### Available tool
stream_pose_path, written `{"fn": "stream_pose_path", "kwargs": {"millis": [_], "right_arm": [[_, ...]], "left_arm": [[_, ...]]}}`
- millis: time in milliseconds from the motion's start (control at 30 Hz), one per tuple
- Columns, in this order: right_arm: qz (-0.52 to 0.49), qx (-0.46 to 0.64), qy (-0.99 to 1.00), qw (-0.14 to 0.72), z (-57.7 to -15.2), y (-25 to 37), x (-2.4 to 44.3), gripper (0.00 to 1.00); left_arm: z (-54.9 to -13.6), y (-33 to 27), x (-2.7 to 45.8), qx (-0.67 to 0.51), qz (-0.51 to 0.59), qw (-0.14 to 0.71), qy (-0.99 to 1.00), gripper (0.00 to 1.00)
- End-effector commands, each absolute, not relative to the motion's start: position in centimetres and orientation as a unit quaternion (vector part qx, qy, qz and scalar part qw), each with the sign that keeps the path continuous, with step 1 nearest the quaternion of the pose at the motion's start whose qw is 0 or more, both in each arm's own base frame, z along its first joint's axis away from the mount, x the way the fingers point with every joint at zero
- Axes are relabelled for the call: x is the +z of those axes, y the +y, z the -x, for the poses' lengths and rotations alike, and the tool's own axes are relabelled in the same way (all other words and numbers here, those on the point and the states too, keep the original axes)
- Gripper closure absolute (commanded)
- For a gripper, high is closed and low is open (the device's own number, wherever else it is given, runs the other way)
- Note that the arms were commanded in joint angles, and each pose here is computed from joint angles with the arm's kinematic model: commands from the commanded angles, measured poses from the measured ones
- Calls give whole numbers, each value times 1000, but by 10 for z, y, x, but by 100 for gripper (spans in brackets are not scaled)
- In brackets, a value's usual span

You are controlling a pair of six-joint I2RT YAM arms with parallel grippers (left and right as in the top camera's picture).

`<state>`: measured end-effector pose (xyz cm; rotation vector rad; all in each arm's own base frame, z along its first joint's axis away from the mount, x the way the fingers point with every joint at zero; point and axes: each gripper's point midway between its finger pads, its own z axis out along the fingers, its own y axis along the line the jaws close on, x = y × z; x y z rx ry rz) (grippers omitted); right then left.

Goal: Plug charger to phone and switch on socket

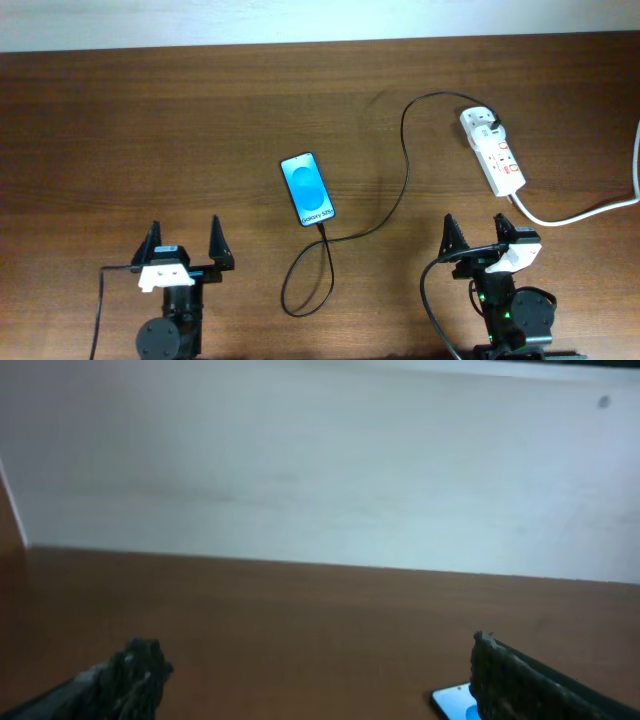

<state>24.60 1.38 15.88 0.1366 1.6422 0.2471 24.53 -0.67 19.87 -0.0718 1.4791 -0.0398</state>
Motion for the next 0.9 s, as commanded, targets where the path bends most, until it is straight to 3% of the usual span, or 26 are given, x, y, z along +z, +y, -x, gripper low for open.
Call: {"fn": "stream_pose_path", "kwargs": {"millis": [0,100,867], "right_arm": [[-61,110,730,672,-246,15,157,2],[-61,110,730,672,-246,15,157,2],[-61,110,730,672,-246,15,157,2]], "left_arm": [[-246,-15,186,-4,-12,722,692,1],[-245,-22,157,-15,-32,680,733,1],[-245,-22,158,-15,-32,680,732,1]]}}
